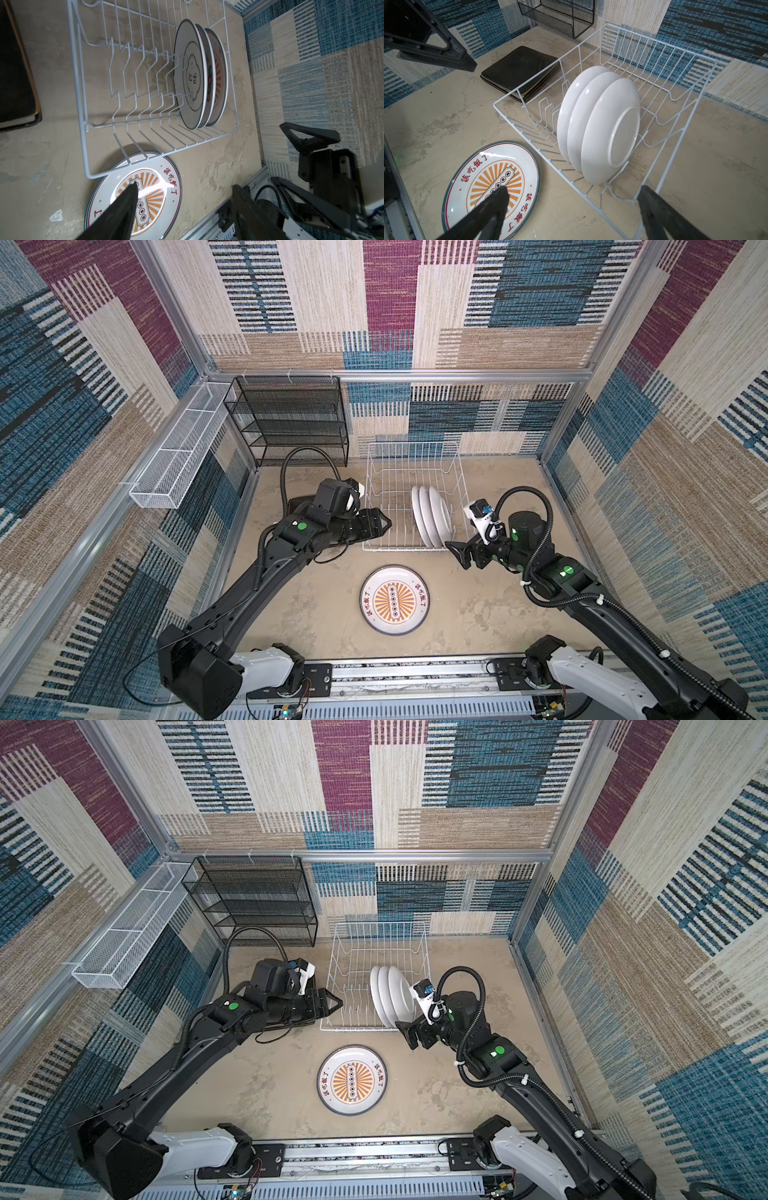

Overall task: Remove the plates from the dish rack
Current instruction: 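Move the left gripper back to the patterned plates in the rack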

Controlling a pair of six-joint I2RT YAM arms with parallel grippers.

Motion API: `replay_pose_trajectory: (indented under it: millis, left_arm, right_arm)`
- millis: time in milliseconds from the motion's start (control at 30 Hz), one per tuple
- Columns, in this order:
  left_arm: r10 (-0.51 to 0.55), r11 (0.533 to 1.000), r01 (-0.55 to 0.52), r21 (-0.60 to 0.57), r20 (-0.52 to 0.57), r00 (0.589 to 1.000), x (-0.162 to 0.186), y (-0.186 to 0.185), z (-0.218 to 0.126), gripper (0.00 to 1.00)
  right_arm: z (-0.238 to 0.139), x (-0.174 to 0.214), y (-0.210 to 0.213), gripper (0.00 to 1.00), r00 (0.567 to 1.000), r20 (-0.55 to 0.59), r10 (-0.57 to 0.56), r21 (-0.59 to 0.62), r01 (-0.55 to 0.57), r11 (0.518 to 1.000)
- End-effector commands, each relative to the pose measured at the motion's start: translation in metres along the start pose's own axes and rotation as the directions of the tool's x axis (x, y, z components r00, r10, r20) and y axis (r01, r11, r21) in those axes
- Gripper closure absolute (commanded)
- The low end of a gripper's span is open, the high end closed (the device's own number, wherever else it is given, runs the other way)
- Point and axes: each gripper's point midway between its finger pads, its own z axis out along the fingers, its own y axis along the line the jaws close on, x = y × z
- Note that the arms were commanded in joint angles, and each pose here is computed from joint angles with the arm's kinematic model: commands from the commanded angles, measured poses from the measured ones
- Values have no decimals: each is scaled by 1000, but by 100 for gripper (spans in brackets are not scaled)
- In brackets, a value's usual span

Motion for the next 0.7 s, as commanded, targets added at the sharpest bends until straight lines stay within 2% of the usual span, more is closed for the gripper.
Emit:
replay_pose_trajectory:
  millis: [0,100,267,433,567,667]
  left_arm:
    - [60,997,-59,39,-26,998,-8,-13,14,28]
    - [70,996,-68,56,-49,996,-14,-20,32,30]
    - [91,994,-84,76,-94,991,-19,-26,63,41]
    - [80,996,-73,59,-127,989,-23,-22,88,46]
    - [58,998,-54,31,-141,988,-26,-15,106,55]
    - [44,999,-41,22,-148,988,-29,-13,116,56]
  right_arm:
    - [-1,-11,-5,1,997,48,57,27,-58,998]
    - [-1,-11,-9,1,996,40,85,49,-87,995]
    - [1,-10,-11,1,995,28,95,57,-97,994]
    - [-2,-13,-12,1,996,34,87,65,-89,994]
    - [-3,-12,-12,1,997,31,68,70,-70,995]
    - [-5,-12,-13,1,998,33,58,77,-61,995]
